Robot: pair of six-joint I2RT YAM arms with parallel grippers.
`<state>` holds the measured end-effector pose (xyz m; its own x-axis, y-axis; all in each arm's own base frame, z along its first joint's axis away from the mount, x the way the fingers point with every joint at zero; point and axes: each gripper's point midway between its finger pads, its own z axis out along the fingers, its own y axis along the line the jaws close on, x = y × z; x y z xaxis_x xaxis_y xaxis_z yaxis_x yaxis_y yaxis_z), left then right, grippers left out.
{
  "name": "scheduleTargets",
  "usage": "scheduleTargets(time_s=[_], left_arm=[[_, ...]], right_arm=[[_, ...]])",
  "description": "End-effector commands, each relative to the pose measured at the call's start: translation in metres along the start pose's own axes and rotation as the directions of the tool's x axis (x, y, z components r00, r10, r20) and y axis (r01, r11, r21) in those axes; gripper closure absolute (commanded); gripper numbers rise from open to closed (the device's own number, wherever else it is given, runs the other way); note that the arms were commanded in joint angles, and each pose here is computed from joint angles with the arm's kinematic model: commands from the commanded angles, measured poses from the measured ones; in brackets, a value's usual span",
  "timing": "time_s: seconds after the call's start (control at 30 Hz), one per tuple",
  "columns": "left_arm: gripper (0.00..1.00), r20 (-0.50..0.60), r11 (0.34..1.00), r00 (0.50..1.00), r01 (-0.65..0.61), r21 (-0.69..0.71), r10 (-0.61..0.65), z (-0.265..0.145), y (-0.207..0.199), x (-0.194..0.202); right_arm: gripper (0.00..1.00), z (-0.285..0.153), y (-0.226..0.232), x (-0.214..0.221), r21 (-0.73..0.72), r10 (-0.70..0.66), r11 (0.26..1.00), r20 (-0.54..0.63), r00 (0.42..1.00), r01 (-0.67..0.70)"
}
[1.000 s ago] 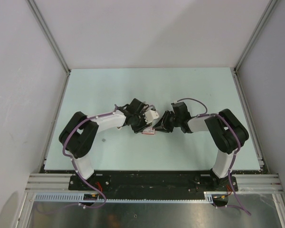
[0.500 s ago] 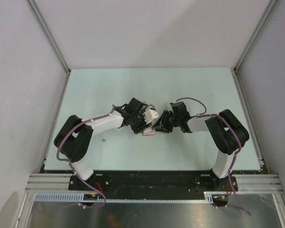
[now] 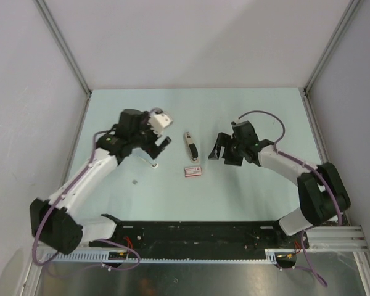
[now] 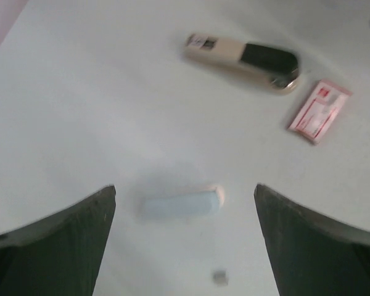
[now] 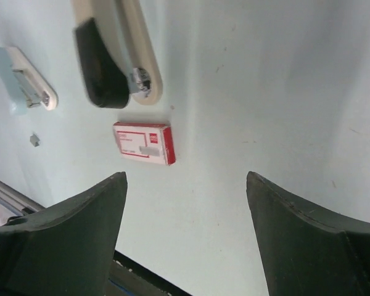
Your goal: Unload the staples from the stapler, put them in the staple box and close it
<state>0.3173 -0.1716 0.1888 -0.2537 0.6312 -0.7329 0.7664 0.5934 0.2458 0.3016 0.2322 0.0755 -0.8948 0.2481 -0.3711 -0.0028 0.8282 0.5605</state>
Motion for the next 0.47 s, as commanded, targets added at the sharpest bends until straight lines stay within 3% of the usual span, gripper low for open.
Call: scheduleTargets(time_s=[0.0,0.17,0.43], left_arm=[[0.01,0.067,0.985,0.99,0.133,-0.11,-0.126,-0.053,0.03,0.003],[0.01,0.161,0.949,0.966,0.232,-0.211,-0.2,-0.098,0.046,0.015],[0.0,0.228,0.889,0.922,0.369,-0.271,-0.313,-0.124,0.059,0.037]], right_arm=[[0.16,-0.053,0.023,-0.035,0.016,-0.147,0.989,0.142,0.979,0.146],[0.03,-0.087,0.058,-0.046,-0.049,-0.206,0.974,0.235,0.95,0.223],[0.01,-0.1,0.102,-0.042,-0.081,-0.287,0.944,0.282,0.916,0.321]])
